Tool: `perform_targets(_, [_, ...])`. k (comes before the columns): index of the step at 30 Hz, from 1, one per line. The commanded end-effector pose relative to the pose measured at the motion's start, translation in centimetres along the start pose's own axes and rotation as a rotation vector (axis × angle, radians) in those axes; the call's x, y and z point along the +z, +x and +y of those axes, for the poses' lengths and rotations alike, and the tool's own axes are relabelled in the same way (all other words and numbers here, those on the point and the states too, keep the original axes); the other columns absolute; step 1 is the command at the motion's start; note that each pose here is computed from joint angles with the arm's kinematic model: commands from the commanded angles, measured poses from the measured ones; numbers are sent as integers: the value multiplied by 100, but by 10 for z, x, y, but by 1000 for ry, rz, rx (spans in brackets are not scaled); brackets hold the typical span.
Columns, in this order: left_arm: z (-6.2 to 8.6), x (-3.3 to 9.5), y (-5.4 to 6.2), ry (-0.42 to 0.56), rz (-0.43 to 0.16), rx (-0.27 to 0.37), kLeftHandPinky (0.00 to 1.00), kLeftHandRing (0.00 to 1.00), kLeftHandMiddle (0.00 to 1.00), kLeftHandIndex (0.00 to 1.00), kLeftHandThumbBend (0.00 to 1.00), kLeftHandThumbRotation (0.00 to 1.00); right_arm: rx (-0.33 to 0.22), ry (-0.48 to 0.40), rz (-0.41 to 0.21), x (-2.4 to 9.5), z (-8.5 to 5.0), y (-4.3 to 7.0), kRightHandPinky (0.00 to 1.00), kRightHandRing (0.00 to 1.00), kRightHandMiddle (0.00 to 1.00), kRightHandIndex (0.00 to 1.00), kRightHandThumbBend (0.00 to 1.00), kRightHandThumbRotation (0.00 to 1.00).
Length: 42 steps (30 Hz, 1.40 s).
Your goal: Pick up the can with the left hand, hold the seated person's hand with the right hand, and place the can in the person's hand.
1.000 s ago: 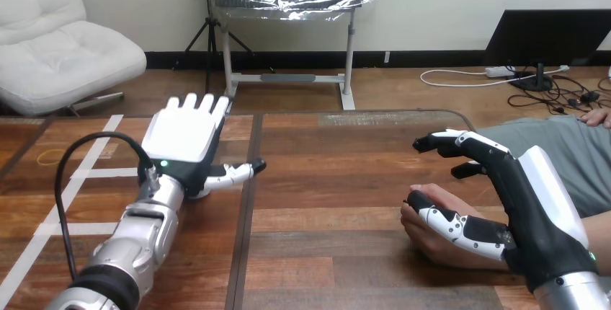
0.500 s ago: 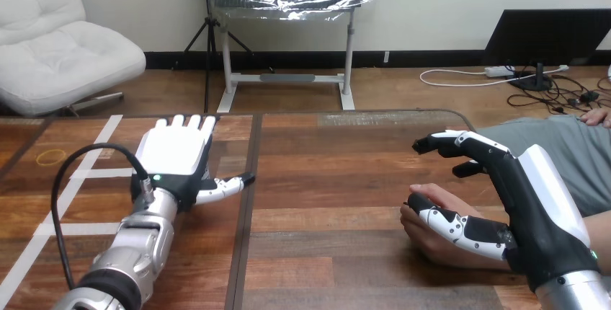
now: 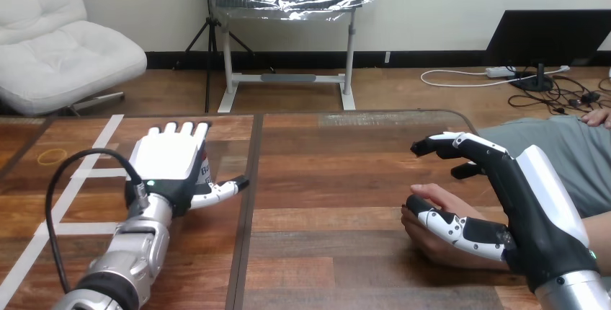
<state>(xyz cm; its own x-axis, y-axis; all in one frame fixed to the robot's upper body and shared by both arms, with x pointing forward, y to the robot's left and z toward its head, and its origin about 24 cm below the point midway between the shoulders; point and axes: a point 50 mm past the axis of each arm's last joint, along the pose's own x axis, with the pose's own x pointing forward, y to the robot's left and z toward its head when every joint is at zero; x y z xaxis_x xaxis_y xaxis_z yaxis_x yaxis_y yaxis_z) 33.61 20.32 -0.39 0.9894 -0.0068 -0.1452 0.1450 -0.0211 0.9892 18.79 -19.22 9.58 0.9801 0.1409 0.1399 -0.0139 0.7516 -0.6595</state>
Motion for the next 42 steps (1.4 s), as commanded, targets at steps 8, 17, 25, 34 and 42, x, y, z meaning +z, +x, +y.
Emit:
perform_targets(8, [6,1,2,-38,-9,52,100,100,100,100,67,100,-44,-45,-95,16,-14,10,70,79,80,68,56,0])
perform_targets(17, [2,1,-1,-44,-13,40,100,100,100,100,65,100,-41,-48,-93,16,-15,10,70,80,79,67,56,0])
perform_targets(25, [-2,-1,-3,-56,-11,32,100,100,100,100,65,100,-38,-50,-93,15,-16,10,70,80,79,67,56,0])
perform_targets(34, [-4,-1,-5,-75,-15,38,100,100,100,100,65,100,-34,-48,-92,16,-16,11,70,80,78,67,55,0])
perform_targets(42, [-4,0,-6,-96,-27,47,100,100,100,100,65,100,-33,-57,-89,17,-16,11,71,80,78,66,55,0])
